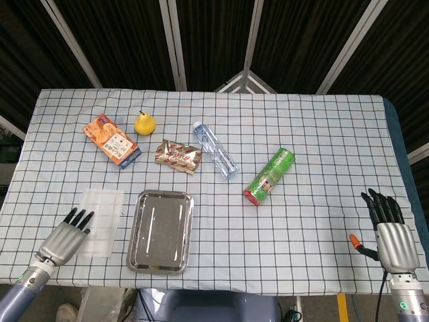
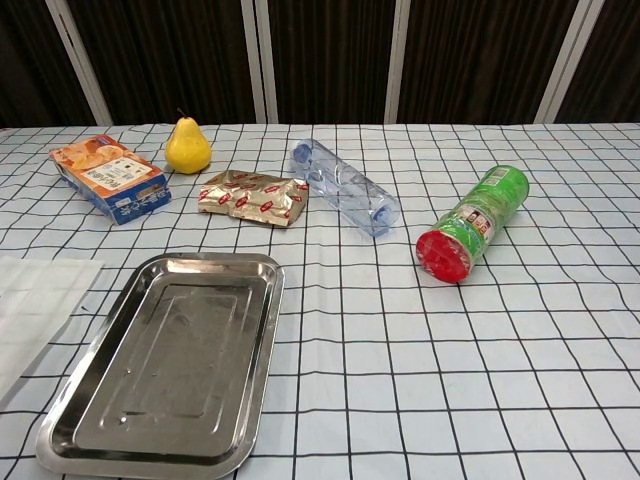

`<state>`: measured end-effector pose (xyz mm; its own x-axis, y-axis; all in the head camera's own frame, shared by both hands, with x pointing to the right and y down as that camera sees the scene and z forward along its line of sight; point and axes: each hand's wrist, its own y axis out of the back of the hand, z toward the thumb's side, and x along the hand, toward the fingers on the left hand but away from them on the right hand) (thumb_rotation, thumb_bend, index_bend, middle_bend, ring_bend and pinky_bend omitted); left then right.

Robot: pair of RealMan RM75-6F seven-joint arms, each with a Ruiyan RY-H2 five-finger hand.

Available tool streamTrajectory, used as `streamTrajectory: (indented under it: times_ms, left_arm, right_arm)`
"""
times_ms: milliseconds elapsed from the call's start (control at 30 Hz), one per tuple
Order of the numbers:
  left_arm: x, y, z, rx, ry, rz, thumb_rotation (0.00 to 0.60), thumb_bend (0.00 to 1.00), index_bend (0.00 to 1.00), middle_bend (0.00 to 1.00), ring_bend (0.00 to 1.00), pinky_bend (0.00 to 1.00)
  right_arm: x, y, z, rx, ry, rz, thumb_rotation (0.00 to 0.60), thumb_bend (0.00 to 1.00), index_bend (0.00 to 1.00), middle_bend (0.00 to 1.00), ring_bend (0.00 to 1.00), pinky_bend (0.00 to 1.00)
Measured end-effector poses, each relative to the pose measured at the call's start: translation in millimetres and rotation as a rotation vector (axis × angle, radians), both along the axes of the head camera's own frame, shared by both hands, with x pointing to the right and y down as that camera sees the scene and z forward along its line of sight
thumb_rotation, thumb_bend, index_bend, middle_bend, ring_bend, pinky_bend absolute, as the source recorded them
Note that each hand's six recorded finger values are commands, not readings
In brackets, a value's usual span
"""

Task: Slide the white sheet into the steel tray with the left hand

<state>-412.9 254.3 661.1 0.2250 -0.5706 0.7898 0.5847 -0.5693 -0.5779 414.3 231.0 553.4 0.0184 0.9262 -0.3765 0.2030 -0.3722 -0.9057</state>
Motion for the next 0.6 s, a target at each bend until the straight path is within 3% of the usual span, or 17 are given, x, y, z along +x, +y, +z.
streamTrajectory:
  times_ms: [267,600]
  left_arm:
    - [20,1,8,-0.001,0.043,0.009,0.6,0.49,0.59,0.0,0.0,0.0]
    - [17,-10,-11,0.061,0.089,-0.037,0.6,0.51,0.62,0.0,0.0,0.0]
  right_arm:
    - [1,1,0,-0.002,-0.001,0.005,0.6,0.31,0.0,0.0,0.0,0.0]
    - [0,1,-1,-0.003,-0.006,0.003,0.6,0.31,0.0,0.0,0.0,0.0]
